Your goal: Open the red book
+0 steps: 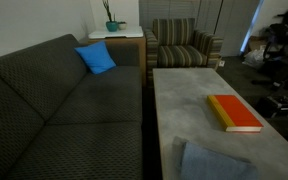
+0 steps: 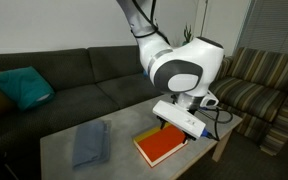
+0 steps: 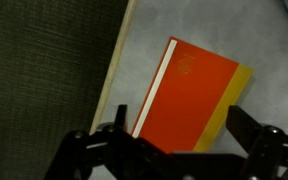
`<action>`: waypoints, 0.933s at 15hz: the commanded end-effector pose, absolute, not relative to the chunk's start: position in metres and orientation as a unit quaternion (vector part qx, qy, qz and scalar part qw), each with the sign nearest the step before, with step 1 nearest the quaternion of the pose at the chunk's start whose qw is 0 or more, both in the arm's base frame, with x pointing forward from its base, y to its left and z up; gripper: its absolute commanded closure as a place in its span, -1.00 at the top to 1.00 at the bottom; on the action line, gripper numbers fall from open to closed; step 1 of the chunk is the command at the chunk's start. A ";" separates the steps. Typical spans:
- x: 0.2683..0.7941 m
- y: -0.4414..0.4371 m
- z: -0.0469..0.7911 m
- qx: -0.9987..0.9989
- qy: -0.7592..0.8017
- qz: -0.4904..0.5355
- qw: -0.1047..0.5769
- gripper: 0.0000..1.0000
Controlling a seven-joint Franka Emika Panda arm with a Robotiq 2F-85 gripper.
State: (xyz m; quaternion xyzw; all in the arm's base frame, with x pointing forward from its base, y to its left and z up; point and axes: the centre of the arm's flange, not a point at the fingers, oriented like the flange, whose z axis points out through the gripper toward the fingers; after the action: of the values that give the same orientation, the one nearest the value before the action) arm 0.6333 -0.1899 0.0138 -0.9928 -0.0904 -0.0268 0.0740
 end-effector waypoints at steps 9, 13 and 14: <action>0.659 -0.194 0.019 -0.982 -0.165 -0.082 -0.024 1.00; 0.686 -0.215 -0.013 -0.981 -0.180 -0.055 -0.048 1.00; 0.691 -0.222 -0.024 -0.982 -0.179 -0.047 -0.048 1.00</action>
State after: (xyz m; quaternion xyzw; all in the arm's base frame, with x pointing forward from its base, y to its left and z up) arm 0.6617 -0.2009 0.0134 -0.9816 -0.1761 -0.0657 -0.0327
